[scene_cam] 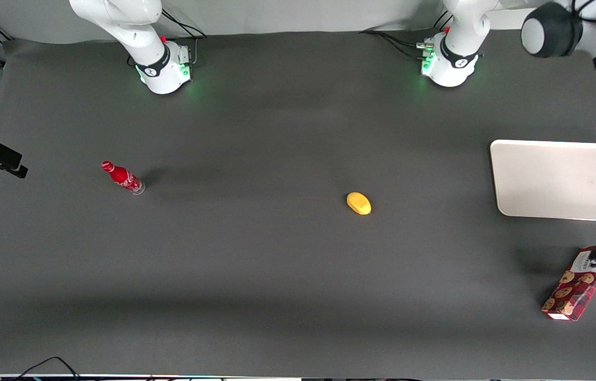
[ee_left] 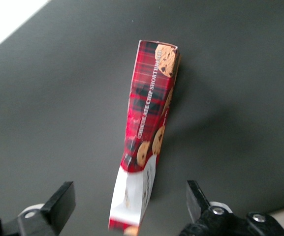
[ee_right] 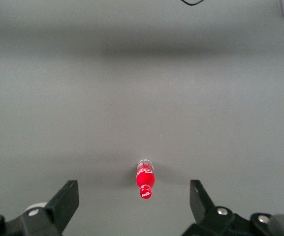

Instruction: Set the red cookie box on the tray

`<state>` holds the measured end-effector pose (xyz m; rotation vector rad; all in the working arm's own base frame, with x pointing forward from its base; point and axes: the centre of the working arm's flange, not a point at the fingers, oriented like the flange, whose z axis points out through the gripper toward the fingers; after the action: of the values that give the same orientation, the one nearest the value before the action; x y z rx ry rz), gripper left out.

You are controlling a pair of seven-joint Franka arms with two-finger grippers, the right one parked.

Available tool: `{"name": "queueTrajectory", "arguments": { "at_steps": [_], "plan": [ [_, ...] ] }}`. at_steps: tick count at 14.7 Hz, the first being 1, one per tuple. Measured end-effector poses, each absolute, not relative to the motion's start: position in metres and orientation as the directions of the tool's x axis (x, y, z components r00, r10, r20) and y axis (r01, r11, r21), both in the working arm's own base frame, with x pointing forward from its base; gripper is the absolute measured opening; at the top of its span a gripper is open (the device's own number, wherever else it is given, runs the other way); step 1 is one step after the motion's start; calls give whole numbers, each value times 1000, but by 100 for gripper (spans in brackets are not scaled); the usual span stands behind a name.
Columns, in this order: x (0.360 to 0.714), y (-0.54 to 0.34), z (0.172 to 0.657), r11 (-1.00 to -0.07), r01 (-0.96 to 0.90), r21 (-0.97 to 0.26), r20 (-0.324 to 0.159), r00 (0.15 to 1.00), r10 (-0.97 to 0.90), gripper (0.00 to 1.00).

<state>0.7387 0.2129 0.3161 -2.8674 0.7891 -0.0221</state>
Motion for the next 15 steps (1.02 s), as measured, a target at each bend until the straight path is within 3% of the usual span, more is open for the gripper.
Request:
{"name": "queueTrajectory", "arguments": {
  "at_steps": [5,8,10,12,15],
  "plan": [
    [744,217,227,-831,-530,-171,-24,845,-534,97],
    [740,222,196,-857,-491,-158,46,863,-503,67],
    [740,222,198,-867,-477,-144,61,870,-489,44],
    [740,221,207,-870,-478,-120,51,872,-486,27],
    [742,221,247,-876,-478,-58,1,878,-479,14]
  ]
}}
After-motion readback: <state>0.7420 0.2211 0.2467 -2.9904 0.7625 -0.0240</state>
